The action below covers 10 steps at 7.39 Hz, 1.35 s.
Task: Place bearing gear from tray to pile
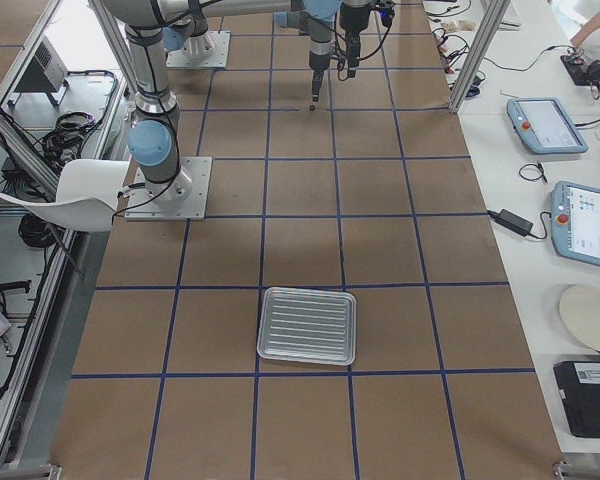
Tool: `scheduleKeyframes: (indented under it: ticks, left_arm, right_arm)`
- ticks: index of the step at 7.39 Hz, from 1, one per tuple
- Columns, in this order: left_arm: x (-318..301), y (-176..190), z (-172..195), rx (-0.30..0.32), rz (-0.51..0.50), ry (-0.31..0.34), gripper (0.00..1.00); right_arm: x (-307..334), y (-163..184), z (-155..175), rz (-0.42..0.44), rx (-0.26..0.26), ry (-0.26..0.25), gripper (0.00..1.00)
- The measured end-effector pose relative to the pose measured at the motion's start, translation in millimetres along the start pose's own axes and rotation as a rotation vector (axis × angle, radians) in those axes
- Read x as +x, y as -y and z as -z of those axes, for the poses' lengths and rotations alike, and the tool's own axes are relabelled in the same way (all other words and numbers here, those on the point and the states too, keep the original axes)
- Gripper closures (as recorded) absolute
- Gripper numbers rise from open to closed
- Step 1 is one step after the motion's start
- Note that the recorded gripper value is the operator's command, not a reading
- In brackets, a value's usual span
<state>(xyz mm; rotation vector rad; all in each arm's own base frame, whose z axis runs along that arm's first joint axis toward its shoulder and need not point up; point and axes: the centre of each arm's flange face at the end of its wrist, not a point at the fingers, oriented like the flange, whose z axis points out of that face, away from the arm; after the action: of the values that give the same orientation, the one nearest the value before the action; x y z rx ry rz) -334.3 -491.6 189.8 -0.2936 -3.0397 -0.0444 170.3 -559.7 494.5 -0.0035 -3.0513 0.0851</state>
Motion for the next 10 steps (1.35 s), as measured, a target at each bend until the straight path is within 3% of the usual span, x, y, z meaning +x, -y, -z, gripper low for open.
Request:
scheduleKeyframes:
  ticks: [3, 6, 7, 8, 9, 10]
  left_arm:
    - [8.5, -4.2, -11.9, -0.016, -0.015, 0.002, 0.19]
    - [14.8, -5.2, -19.4, -0.015, -0.011, 0.001, 0.23]
    - [15.5, -5.0, -23.3, -0.017, -0.009, 0.001, 0.39]
    - [15.7, -4.6, -26.6, -0.02, -0.009, 0.002, 0.77]
    - [15.9, -3.8, -27.8, -0.017, -0.009, 0.002, 1.0]
    - [16.5, -2.7, -26.8, -0.007, -0.01, 0.001, 1.0]
  right_arm:
    - [0.6, 1.2, 1.3, -0.011, 0.023, 0.072, 0.0]
    - [5.5, -12.5, -8.9, -0.026, 0.005, 0.082, 0.0]
    - [6.6, -14.8, -11.5, -0.026, 0.003, 0.082, 0.0]
    - [6.4, -16.3, -13.4, -0.027, 0.002, 0.082, 0.0]
    - [6.4, -15.9, -13.8, -0.029, 0.009, 0.082, 0.0]
    - [6.6, -14.7, -13.2, -0.032, 0.02, 0.083, 0.0]
